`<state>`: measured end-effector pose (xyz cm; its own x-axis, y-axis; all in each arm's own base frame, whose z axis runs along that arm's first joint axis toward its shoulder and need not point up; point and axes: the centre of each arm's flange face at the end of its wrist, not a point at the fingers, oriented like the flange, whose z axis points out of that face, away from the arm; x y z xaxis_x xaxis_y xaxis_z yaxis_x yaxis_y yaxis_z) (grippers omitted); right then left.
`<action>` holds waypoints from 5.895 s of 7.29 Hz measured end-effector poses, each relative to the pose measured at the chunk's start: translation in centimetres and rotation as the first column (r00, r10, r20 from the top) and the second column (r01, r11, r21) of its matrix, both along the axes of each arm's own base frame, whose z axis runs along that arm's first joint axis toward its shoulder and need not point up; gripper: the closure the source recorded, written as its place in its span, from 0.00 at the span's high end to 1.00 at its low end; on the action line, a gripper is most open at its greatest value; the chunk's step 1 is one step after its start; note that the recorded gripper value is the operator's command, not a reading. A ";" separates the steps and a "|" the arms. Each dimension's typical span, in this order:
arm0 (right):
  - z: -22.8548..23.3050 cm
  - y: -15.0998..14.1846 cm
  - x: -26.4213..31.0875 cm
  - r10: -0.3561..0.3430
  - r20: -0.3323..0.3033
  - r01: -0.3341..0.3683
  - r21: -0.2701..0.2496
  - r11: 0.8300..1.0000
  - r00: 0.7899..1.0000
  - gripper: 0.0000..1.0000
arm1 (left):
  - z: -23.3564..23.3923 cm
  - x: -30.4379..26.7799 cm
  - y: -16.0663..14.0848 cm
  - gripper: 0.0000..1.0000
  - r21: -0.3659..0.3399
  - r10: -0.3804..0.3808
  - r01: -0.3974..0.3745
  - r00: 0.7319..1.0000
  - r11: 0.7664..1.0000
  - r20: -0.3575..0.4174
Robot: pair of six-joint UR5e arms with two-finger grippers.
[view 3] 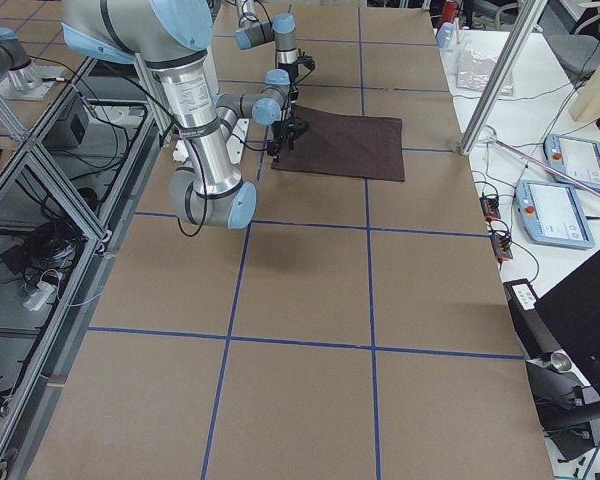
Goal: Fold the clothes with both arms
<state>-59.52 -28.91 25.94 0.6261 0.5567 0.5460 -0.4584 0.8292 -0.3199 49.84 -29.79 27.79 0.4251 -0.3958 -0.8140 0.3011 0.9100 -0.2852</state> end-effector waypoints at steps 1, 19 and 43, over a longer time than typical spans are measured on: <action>0.5 0.2 -0.3 -0.004 -0.009 0.004 0.000 1.000 1.000 1.00 | 0.0 0.0 0.0 0.00 0.000 -0.001 0.001 1.000 1.000 -0.001; -1.8 -0.4 -0.7 0.015 0.023 -0.016 0.019 1.000 1.000 0.00 | -0.1 -0.3 -0.4 0.00 0.001 -0.010 0.010 1.000 1.000 0.000; -1.1 -38.8 11.9 -0.096 0.128 0.067 0.212 0.975 0.987 1.00 | 0.6 -5.1 -33.9 1.00 0.245 -0.187 0.167 0.981 0.955 0.058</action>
<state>-47.61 -67.69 24.84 0.5761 0.3729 0.7274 -0.3504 0.9166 -0.1924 44.69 -63.69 28.43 0.4333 -0.2695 -0.8600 0.4765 0.8785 -0.0352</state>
